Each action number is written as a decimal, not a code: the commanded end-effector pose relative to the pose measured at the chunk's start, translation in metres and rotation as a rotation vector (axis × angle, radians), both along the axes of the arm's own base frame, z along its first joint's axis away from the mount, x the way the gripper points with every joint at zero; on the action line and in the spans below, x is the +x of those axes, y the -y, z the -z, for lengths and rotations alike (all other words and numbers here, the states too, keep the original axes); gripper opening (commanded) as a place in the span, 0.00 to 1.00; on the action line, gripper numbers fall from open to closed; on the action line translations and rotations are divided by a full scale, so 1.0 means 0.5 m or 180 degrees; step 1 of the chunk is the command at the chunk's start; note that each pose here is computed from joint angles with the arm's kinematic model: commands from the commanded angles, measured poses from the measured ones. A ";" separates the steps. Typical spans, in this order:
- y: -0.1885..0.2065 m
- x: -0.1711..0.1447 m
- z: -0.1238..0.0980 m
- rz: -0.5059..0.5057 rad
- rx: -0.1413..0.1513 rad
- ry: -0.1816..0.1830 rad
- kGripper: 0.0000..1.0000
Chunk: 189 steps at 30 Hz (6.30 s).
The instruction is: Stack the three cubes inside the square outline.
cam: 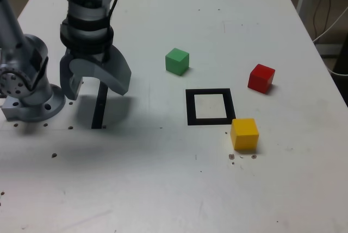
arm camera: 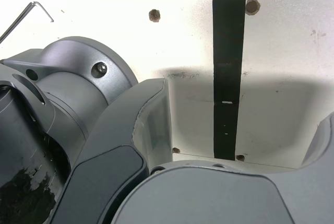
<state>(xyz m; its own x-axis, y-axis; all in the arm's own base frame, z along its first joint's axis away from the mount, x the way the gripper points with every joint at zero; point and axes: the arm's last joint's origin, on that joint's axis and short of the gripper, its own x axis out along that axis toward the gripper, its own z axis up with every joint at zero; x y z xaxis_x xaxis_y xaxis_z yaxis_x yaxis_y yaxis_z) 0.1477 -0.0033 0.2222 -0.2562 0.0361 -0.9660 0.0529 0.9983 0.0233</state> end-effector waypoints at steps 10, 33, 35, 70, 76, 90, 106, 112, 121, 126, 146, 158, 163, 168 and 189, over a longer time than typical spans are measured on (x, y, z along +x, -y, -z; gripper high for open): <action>0.000 -0.004 -0.004 -0.0010 -0.0005 0.0005 0.99; 0.004 0.065 -0.026 0.0012 -0.0002 0.0036 0.99; 0.007 0.078 -0.031 0.0036 0.0002 0.0041 0.99; 0.025 0.378 -0.118 0.0308 0.0036 0.0177 0.99; 0.015 0.431 -0.121 0.0341 0.0013 0.0192 0.99; -0.032 0.536 -0.106 0.0404 -0.0035 0.0284 0.99; -0.092 0.628 -0.064 0.0512 -0.0081 0.0364 0.99; -0.098 0.640 -0.049 0.0551 -0.0088 0.0348 0.99; -0.100 0.641 -0.056 0.0777 -0.0076 0.0374 0.99; -0.097 0.641 -0.066 0.1223 -0.0129 0.0411 0.99; -0.094 0.660 -0.024 0.1710 -0.0229 0.0305 0.97; -0.092 0.671 0.013 0.1682 -0.0254 0.0220 0.90; -0.092 0.674 0.023 0.1662 -0.0258 0.0197 0.86; -0.090 0.675 0.029 0.1624 -0.0208 0.0169 0.72; -0.071 0.676 0.018 0.1658 -0.0084 0.0207 0.48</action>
<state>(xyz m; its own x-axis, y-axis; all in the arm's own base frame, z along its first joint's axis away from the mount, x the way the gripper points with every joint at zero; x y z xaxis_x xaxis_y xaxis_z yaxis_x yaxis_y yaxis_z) 0.4866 0.0330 0.2093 -0.1588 0.1176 -0.9803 0.5420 0.8403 0.0130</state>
